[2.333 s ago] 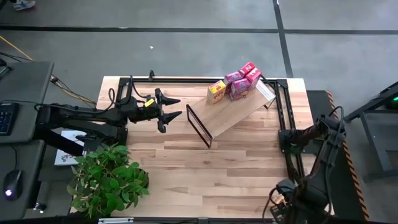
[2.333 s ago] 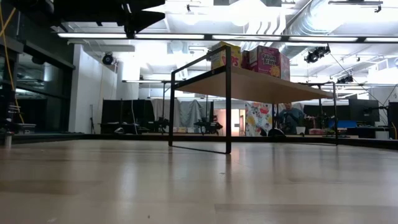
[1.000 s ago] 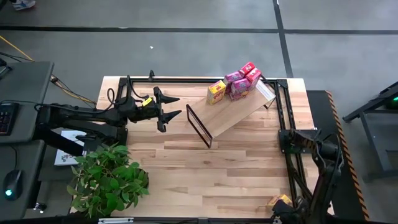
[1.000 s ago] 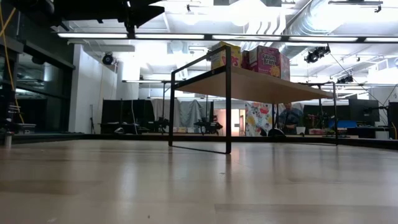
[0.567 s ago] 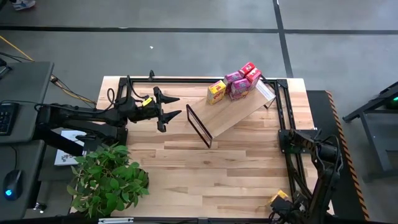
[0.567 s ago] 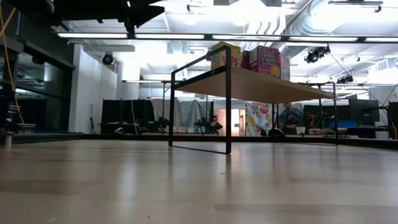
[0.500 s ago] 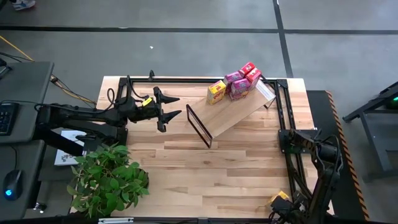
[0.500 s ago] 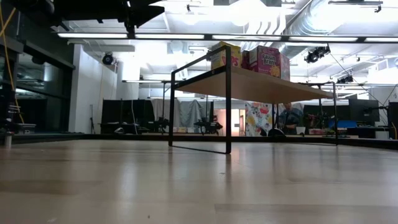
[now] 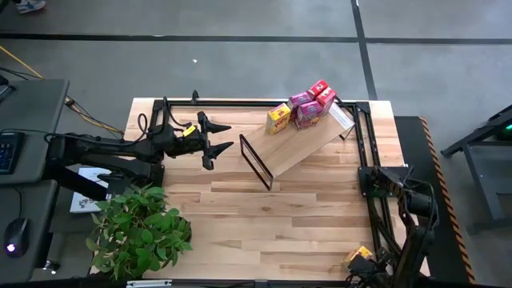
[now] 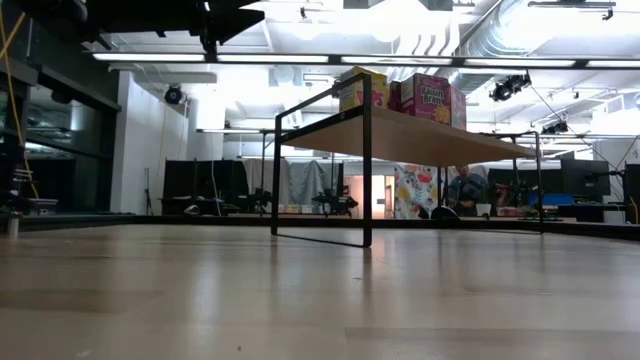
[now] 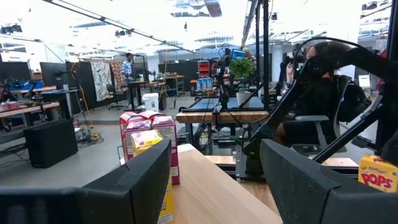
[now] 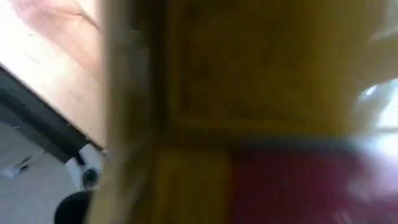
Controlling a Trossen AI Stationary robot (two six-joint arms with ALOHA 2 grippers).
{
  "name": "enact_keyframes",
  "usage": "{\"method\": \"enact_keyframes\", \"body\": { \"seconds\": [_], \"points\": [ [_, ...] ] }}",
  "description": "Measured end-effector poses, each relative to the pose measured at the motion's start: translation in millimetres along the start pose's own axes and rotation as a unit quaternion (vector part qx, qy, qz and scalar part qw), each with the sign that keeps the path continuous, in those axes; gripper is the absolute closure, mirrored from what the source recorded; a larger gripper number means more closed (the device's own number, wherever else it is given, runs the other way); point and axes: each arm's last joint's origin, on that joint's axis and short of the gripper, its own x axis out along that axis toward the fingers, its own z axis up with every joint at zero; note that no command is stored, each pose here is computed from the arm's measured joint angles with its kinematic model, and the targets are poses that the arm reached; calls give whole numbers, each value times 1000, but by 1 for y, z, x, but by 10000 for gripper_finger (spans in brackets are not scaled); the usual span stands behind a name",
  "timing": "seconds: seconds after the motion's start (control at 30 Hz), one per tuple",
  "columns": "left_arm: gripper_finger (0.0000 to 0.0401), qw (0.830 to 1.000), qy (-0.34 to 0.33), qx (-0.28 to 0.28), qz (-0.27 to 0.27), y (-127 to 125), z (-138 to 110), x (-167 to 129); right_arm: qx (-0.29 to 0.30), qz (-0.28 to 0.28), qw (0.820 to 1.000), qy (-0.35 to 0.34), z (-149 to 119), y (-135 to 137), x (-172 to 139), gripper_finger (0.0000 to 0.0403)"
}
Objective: Stack cereal on shelf
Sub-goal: Put the yellow cereal box on the shelf aligned with the other yellow cereal box
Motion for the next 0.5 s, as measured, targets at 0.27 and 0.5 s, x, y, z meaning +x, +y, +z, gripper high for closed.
{"method": "enact_keyframes", "body": {
  "seconds": [0.27, 0.5],
  "points": [
    [164, 1000, 0, 0, 0, 0, 0, 0, 4, -2, 1000, -25, -7, 7, 13, 403],
    [164, 1000, 0, 0, 0, 0, 0, 0, 0, -11, 999, -51, -6, 8, 19, 403]
  ]
}}
